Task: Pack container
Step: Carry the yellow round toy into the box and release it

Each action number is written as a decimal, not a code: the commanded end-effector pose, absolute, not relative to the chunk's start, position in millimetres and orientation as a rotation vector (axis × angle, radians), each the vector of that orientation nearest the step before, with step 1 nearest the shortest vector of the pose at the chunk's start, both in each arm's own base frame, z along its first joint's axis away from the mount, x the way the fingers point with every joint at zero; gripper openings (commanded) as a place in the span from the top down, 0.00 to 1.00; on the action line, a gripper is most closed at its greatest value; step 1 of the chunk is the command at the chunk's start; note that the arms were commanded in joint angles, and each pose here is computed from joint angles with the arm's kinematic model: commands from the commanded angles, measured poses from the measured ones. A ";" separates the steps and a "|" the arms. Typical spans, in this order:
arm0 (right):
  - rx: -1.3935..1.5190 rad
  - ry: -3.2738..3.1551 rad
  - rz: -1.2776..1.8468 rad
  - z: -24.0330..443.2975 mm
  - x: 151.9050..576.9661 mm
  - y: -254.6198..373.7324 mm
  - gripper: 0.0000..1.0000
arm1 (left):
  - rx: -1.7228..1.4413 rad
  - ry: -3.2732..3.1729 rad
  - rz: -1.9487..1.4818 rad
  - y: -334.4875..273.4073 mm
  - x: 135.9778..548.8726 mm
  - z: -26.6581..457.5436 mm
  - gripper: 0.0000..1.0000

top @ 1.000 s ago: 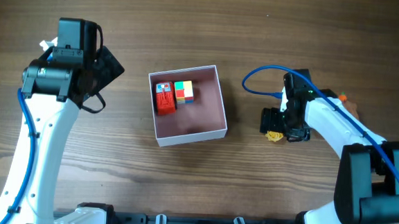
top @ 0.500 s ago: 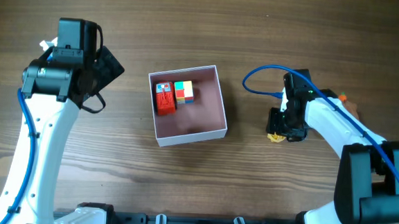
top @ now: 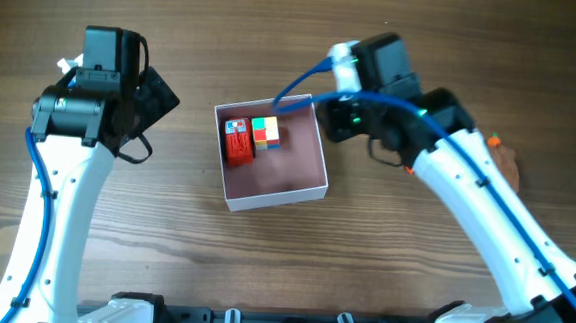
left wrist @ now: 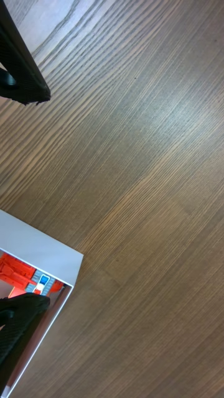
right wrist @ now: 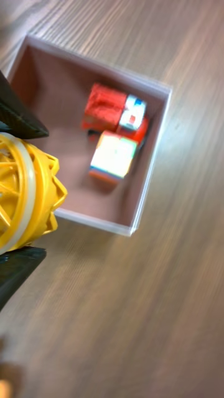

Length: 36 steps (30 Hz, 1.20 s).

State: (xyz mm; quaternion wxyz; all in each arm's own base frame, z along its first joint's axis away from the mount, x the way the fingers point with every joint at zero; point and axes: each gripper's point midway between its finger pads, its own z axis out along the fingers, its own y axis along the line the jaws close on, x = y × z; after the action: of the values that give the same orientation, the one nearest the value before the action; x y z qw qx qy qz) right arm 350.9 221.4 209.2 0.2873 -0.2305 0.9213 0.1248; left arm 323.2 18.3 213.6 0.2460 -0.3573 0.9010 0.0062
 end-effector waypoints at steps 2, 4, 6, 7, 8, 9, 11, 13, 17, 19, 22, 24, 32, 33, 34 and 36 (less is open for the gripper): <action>-0.719 2.417 0.264 179.2 369.0 256.1 0.88 | -0.981 2.464 0.047 22.7 322.4 210.4 0.02; -0.734 2.472 0.246 144.9 377.7 262.3 0.88 | -0.982 2.469 0.051 22.8 321.1 209.8 0.02; -0.755 2.539 0.221 108.6 381.0 264.7 0.88 | -0.982 2.471 0.052 22.8 320.7 209.6 0.02; -0.764 2.570 0.211 93.7 380.8 264.8 0.88 | -0.982 2.471 0.052 22.8 320.7 209.6 0.02; -0.773 2.598 0.204 80.0 380.2 265.0 0.88 | -0.982 2.471 0.052 22.8 320.7 209.6 0.02; -0.779 2.622 0.194 66.1 380.7 265.3 0.88 | -0.982 2.470 0.051 22.8 320.8 209.7 0.02; -0.769 2.627 0.195 60.8 382.4 266.4 0.76 | -0.982 2.470 0.052 22.9 320.7 209.7 0.02; -0.742 2.621 0.205 62.7 385.3 267.9 0.49 | -0.982 2.470 0.052 22.9 320.7 209.7 0.02; -0.744 2.627 0.203 62.0 384.1 267.1 0.23 | -0.982 2.471 0.052 22.9 320.7 209.5 0.02; -0.744 2.625 0.204 63.2 383.8 267.3 0.22 | -0.982 2.471 0.052 22.9 320.7 209.6 0.02; -0.736 2.605 0.198 78.5 385.0 266.0 0.23 | -0.982 2.471 0.052 22.9 320.7 209.5 0.02; -0.700 2.557 0.139 109.5 392.8 259.0 0.32 | -0.982 2.471 0.052 22.9 320.6 209.6 0.02; -0.738 2.739 0.158 116.2 338.4 235.1 0.96 | -0.988 2.499 0.070 23.1 315.0 201.4 0.02; -0.752 2.764 0.144 110.5 332.5 231.8 0.96 | -0.988 2.499 0.070 23.1 315.0 201.4 0.02; -0.768 2.782 0.133 106.6 328.6 229.2 0.96 | -0.988 2.499 0.070 23.1 314.9 201.4 0.02; -0.802 2.811 0.111 98.3 323.6 225.6 0.96 | -0.988 2.499 0.070 23.1 314.9 201.4 0.02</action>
State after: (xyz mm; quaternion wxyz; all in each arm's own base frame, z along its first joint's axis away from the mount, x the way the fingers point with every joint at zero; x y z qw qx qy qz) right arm 332.9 224.9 110.3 0.1338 -0.2551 0.9570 0.0342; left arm 316.4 18.6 206.6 0.2303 -0.3569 0.9052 0.0134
